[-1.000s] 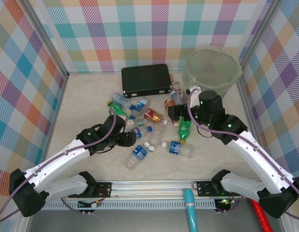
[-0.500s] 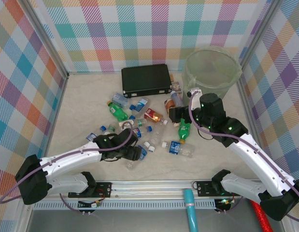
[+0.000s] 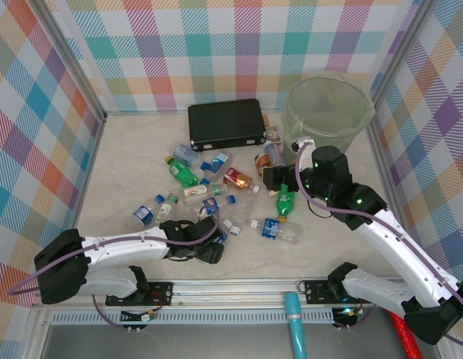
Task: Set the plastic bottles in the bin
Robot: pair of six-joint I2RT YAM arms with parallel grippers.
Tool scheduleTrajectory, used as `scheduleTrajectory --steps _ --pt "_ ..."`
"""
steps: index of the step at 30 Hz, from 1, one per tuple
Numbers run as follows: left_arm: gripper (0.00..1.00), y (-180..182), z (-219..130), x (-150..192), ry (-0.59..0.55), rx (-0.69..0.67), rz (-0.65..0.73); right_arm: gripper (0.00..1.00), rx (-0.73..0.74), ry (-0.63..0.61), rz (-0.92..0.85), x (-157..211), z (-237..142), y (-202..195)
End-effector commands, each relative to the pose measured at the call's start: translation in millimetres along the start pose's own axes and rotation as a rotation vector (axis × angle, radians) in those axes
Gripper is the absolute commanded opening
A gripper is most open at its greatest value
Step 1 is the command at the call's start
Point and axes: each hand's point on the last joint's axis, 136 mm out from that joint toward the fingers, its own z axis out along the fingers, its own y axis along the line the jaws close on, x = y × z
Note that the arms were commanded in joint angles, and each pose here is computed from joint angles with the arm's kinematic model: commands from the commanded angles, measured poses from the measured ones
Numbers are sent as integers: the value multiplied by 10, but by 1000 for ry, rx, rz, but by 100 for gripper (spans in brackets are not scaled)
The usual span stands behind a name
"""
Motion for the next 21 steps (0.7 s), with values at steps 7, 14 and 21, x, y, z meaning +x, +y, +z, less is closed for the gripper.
scheduleTrajectory --steps 7,14,21 --pt "72 -26 164 28 -3 -46 16 99 -65 14 47 93 25 95" --pt "57 -1 36 -56 -65 -43 0 99 -103 60 144 272 90 123" --pt "55 29 -409 -315 -234 11 -32 99 -239 55 204 304 146 326"
